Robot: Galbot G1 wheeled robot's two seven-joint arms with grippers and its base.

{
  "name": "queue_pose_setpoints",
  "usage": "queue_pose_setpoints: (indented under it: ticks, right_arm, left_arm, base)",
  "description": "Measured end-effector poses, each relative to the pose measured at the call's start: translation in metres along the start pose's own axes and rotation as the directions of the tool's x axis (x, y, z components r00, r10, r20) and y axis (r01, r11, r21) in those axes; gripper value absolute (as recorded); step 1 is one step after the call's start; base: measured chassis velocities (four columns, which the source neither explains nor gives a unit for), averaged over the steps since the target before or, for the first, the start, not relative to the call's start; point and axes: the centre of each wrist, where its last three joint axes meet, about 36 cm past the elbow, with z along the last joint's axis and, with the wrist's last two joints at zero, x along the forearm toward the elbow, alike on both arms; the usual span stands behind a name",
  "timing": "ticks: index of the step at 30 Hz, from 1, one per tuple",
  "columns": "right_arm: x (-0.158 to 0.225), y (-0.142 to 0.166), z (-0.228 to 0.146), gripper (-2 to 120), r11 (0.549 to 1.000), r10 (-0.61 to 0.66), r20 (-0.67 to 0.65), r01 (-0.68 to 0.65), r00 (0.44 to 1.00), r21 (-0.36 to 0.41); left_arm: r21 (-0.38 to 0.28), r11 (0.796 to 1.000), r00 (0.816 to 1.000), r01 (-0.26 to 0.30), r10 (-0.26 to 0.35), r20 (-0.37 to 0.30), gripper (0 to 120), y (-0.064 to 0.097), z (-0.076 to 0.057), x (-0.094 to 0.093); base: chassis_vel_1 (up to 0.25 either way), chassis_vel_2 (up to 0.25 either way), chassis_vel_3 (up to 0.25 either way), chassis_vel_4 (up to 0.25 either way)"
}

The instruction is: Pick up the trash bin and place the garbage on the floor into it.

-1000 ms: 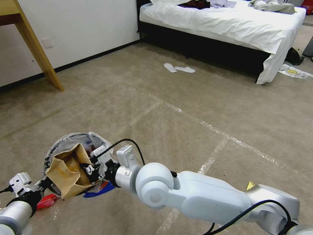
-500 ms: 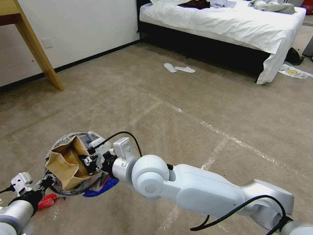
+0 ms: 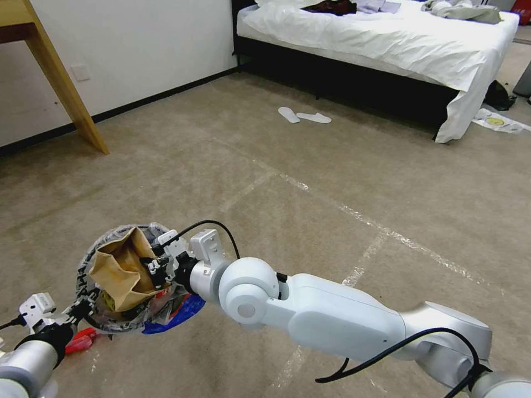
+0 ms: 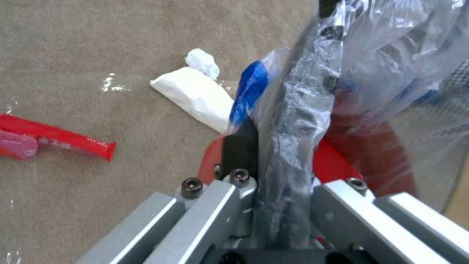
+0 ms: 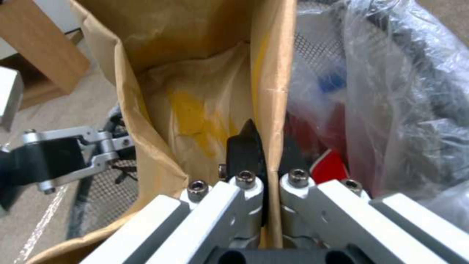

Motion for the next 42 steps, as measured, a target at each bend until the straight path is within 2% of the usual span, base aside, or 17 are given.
queue_pose_setpoints:
  ticks: [7, 8, 9, 12, 13, 15, 16, 17, 19, 22, 23, 25, 26, 27, 31, 33, 42]
  right_arm:
    - [-0.001, -0.001, 0.009, 0, 1.000, 0.005, -0.006, -0.005, 1.000, 0.002]
    - [-0.001, -0.001, 0.010, 5, 1.000, 0.004, -0.007, -0.004, 1.000, 0.002]
    - [-0.001, -0.001, 0.010, 5, 1.000, 0.004, -0.007, -0.004, 1.000, 0.002]
    - [0.000, 0.001, 0.011, 19, 1.000, 0.000, -0.009, 0.000, 1.000, 0.005]
    - [0.000, 0.001, 0.011, 19, 1.000, 0.000, -0.009, 0.000, 1.000, 0.005]
    - [0.000, 0.003, 0.012, 30, 1.000, -0.005, -0.008, 0.005, 1.000, 0.009]
    - [0.000, 0.003, 0.012, 30, 1.000, -0.005, -0.008, 0.005, 1.000, 0.009]
    - [0.001, 0.003, 0.011, 37, 1.000, -0.007, -0.007, 0.007, 1.000, 0.009]
    - [0.001, 0.003, 0.011, 40, 1.000, -0.008, -0.008, 0.008, 1.000, 0.010]
    - [0.002, 0.004, 0.012, 55, 1.000, -0.012, -0.008, 0.012, 1.000, 0.008]
    - [0.002, 0.004, 0.012, 55, 1.000, -0.012, -0.008, 0.012, 1.000, 0.008]
    - [0.002, 0.004, 0.013, 67, 1.000, -0.016, -0.009, 0.016, 1.000, 0.006]
    - [0.002, 0.004, 0.013, 67, 1.000, -0.016, -0.009, 0.016, 1.000, 0.006]
    - [0.003, 0.005, 0.013, 75, 1.000, -0.020, -0.008, 0.020, 1.000, 0.006]
    - [0.004, 0.003, 0.012, 82, 1.000, -0.015, -0.003, 0.015, 1.000, 0.004]
    - [0.006, 0.004, 0.011, 96, 0.999, -0.032, 0.022, 0.032, 0.999, -0.011]
    - [0.010, 0.006, 0.006, 100, 0.994, -0.089, 0.119, 0.095, 0.989, -0.051]
  left_arm:
    - [0.001, 1.000, 1.000, 0.001, -0.001, 0.000, 1, 0.000, 0.001, 0.000]
    - [0.000, 1.000, 1.000, 0.002, -0.002, 0.001, 1, 0.000, 0.000, 0.001]
    - [0.000, 1.000, 1.000, 0.002, -0.002, 0.001, 1, 0.000, 0.000, 0.001]
    - [-0.001, 1.000, 1.000, 0.003, -0.003, 0.005, 1, 0.000, -0.001, 0.002]
    - [-0.001, 1.000, 1.000, 0.003, -0.003, 0.005, 1, 0.000, -0.001, 0.002]
    - [0.000, 1.000, 1.000, 0.004, -0.004, 0.005, 1, 0.000, -0.001, 0.002]
    - [0.000, 1.000, 1.000, 0.004, -0.004, 0.005, 1, 0.000, -0.001, 0.002]
    - [0.002, 1.000, 1.000, 0.006, -0.006, 0.004, 1, 0.001, 0.000, 0.001]
    - [0.003, 1.000, 1.000, 0.006, -0.006, 0.004, 1, 0.001, 0.000, 0.001]
    - [0.005, 1.000, 1.000, 0.008, -0.008, 0.003, 1, 0.002, 0.000, 0.000]
    - [0.005, 1.000, 1.000, 0.008, -0.008, 0.003, 1, 0.002, 0.000, 0.000]
    - [0.006, 1.000, 1.000, 0.009, -0.009, 0.003, 1, 0.002, 0.001, 0.000]
    - [0.006, 1.000, 1.000, 0.009, -0.009, 0.003, 1, 0.002, 0.001, 0.000]
    - [0.008, 1.000, 1.000, 0.005, -0.005, 0.003, 1, 0.002, 0.001, 0.000]
    - [0.008, 1.000, 1.000, 0.011, -0.012, 0.004, 1, 0.003, 0.002, 0.000]
    - [0.011, 1.000, 1.000, 0.012, -0.012, 0.005, 1, 0.003, 0.002, 0.000]
    - [0.010, 1.000, 1.000, 0.016, -0.016, 0.004, 1, 0.003, 0.004, 0.000]
  base:
    - [0.000, 0.000, 0.000, 0.000]
    - [0.000, 0.000, 0.000, 0.000]
    - [0.000, 0.000, 0.000, 0.000]
    - [0.000, 0.000, 0.000, 0.000]
    - [0.000, 0.000, 0.000, 0.000]
    - [0.000, 0.000, 0.000, 0.000]
    - [0.000, 0.000, 0.000, 0.000]
    - [0.000, 0.000, 0.000, 0.000]
    - [0.000, 0.000, 0.000, 0.000]
    - [0.000, 0.000, 0.000, 0.000]
    - [0.000, 0.000, 0.000, 0.000]
    - [0.000, 0.000, 0.000, 0.000]
    - [0.000, 0.000, 0.000, 0.000]
    - [0.000, 0.000, 0.000, 0.000]
    - [0.000, 0.000, 0.000, 0.000]
    - [0.000, 0.000, 0.000, 0.000]
    - [0.000, 0.000, 0.000, 0.000]
